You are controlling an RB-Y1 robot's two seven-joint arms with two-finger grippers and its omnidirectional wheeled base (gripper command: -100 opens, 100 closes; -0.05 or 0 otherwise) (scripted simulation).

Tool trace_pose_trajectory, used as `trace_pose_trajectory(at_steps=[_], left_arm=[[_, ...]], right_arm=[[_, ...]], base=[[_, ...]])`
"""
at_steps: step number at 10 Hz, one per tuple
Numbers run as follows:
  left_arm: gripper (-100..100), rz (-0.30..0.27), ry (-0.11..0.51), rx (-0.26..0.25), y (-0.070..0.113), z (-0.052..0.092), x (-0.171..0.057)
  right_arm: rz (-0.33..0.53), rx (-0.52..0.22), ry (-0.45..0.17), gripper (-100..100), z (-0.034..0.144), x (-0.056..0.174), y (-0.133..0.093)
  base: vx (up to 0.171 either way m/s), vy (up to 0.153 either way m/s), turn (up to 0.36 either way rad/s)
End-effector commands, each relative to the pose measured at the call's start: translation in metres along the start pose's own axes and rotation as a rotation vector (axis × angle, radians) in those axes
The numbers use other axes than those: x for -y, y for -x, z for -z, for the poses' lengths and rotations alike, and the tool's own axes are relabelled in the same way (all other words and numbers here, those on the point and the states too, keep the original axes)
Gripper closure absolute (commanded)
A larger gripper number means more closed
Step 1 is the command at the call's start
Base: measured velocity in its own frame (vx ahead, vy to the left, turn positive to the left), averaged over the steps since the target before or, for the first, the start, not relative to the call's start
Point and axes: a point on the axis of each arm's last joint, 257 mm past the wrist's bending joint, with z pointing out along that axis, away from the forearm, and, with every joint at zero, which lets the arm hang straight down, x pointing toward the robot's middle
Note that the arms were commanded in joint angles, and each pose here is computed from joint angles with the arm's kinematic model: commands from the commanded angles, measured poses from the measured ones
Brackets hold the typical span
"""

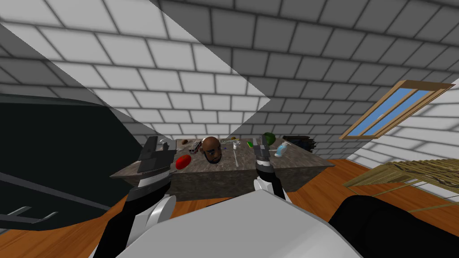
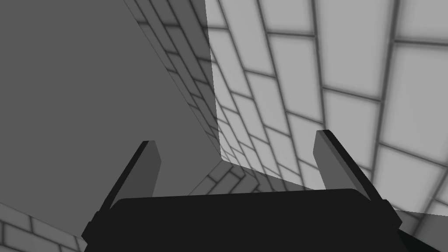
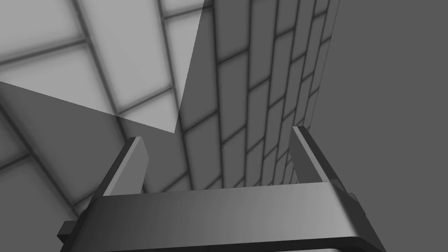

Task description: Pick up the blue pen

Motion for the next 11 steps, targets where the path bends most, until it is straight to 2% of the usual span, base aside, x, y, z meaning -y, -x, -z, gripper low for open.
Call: trace_pose_trajectory(at_steps=[1, 7, 8, 10, 11], left_arm=[[0, 0.0, 0.0, 0.0, 0.0, 0.0, 0.0], [0, 0.0, 0.0, 0.0, 0.0, 0.0, 0.0], [0, 0.0, 0.0, 0.0, 0.0, 0.0, 0.0], [0, 0.0, 0.0, 0.0, 0.0, 0.0, 0.0], [0, 0.0, 0.0, 0.0, 0.0, 0.0, 0.0]], right_arm=[[0.024, -0.054, -0.001, -100, 0.001, 0.003, -0.009], [0.153, -0.266, -0.011, -100, 0.014, 0.028, -0.039], [0.156, -0.275, -0.011, -100, 0.014, 0.028, -0.04], [0.218, -0.365, -0.023, -100, 0.023, 0.045, -0.049], [0.222, -0.376, -0.022, -100, 0.024, 0.045, -0.05]], base=[[-0.022, 0.017, 0.014], [-0.072, 0.034, 0.057], [-0.066, 0.037, 0.036], [-0.073, 0.049, 0.121], [-0.065, 0.036, 0.038]])
